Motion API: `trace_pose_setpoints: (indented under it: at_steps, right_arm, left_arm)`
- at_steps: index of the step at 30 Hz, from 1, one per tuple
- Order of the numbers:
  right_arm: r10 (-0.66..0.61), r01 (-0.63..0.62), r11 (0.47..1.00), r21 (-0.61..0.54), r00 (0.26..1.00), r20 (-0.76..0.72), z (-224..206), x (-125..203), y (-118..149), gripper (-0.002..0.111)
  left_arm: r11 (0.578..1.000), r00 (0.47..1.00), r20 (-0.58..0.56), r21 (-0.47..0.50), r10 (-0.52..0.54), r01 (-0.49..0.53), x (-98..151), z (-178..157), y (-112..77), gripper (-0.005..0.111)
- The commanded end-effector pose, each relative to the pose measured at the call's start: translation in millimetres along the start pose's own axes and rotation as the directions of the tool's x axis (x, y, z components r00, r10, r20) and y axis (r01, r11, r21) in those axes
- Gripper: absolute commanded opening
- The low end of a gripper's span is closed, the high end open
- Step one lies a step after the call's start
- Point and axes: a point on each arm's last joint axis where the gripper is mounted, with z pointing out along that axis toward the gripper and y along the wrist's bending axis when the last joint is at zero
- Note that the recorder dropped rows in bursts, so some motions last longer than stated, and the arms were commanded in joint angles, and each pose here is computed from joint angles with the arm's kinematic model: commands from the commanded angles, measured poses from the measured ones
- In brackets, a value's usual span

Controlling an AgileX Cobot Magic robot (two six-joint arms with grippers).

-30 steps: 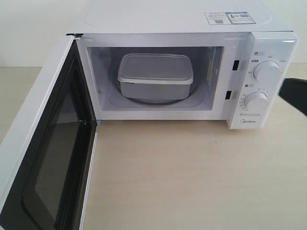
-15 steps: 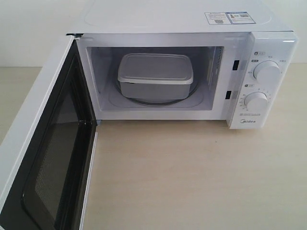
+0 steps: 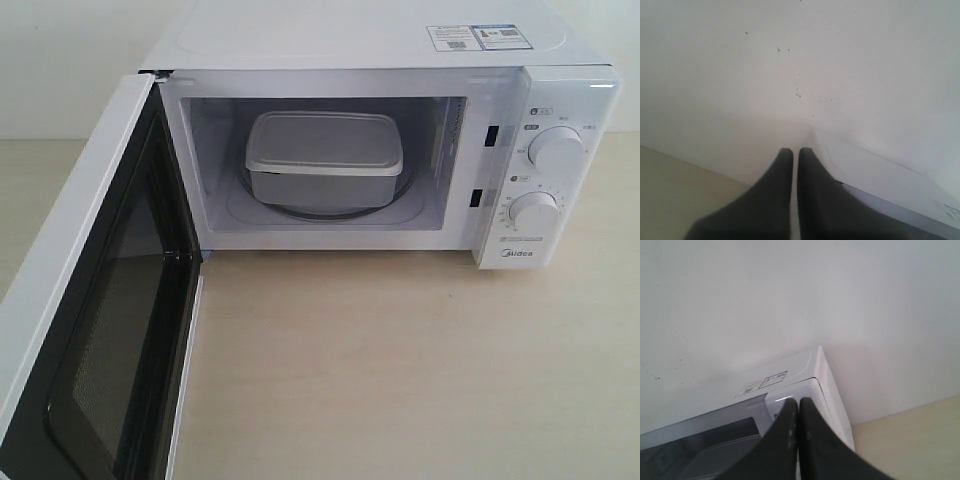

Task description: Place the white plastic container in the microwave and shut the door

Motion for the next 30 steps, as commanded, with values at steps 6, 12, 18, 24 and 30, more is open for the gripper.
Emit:
trace_pose_setpoints:
  at_steps: [6,12,18,24,30]
  right_arm:
    - [-0.309,0.298,0.947,-0.122,0.947,-0.089,-2,13,8,0.0]
    - [-0.223,0.219,0.975,-0.042,0.945,-0.238,-2,46,-10,0.0]
    - [-0.325,0.329,0.943,-0.048,0.879,-0.348,-6,64,-18,0.0]
    - [-0.301,0.31,0.95,-0.043,0.867,-0.397,-7,69,-20,0.0]
    - [-0.301,0.31,0.95,-0.043,0.867,-0.397,-7,69,-20,0.0]
  left_arm:
    - [1.0,1.0,-0.005,0.006,0.004,-0.004,-1,0,-0.4,0.004]
    - [1.0,1.0,-0.005,0.006,0.004,-0.004,-1,0,-0.4,0.004]
    - [1.0,1.0,-0.005,0.006,0.004,-0.004,-1,0,-0.4,0.004]
    - [1.0,1.0,-0.005,0.006,0.004,-0.004,-1,0,-0.4,0.004]
    - [1.0,1.0,-0.005,0.006,0.004,-0.004,-1,0,-0.4,0.004]
